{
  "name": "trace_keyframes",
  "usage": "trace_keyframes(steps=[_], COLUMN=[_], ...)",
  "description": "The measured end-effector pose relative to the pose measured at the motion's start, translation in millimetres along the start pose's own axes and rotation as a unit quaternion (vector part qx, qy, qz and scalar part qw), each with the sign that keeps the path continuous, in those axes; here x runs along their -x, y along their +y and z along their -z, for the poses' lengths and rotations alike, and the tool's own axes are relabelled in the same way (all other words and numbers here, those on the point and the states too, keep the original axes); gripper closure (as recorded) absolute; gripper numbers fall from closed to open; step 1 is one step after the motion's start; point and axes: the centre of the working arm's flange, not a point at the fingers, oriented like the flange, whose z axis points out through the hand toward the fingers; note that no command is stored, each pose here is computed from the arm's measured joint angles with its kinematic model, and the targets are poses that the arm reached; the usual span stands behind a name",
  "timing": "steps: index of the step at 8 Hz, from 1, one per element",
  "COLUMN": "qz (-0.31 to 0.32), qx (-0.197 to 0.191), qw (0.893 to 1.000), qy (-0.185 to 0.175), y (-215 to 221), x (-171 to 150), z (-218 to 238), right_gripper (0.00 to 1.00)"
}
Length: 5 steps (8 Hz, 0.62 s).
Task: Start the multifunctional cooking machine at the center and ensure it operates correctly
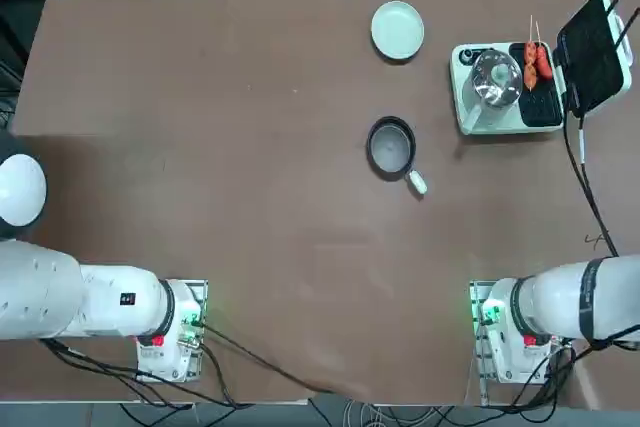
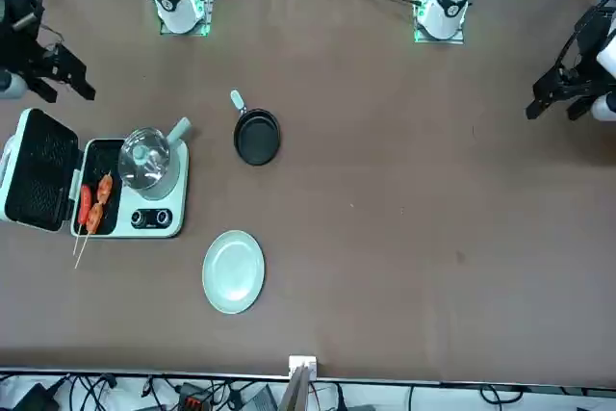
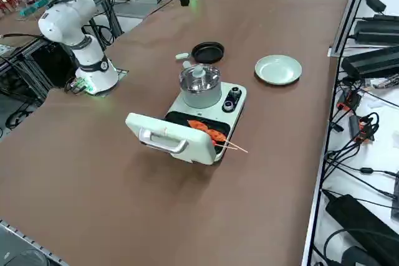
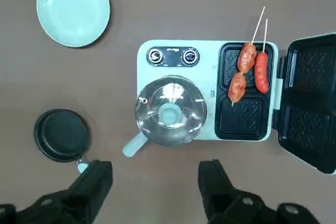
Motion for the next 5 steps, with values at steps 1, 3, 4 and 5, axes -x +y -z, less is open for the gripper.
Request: trace_keyframes(steps=[1,3,4,5], qz=[-0.001,-0.003,-0.005,-0.009], qx=[0.006,0.013,0.015,0.017], qw=[1.000,1.000,1.000,1.000], qy=[0.000,-0.006,-0.008,-0.011], y=[2,4,7,10], x=[-15,-45,-57,-67], z=[-19,-65,-87,-107], right_gripper=[0.00,0.00,0.00,0.00])
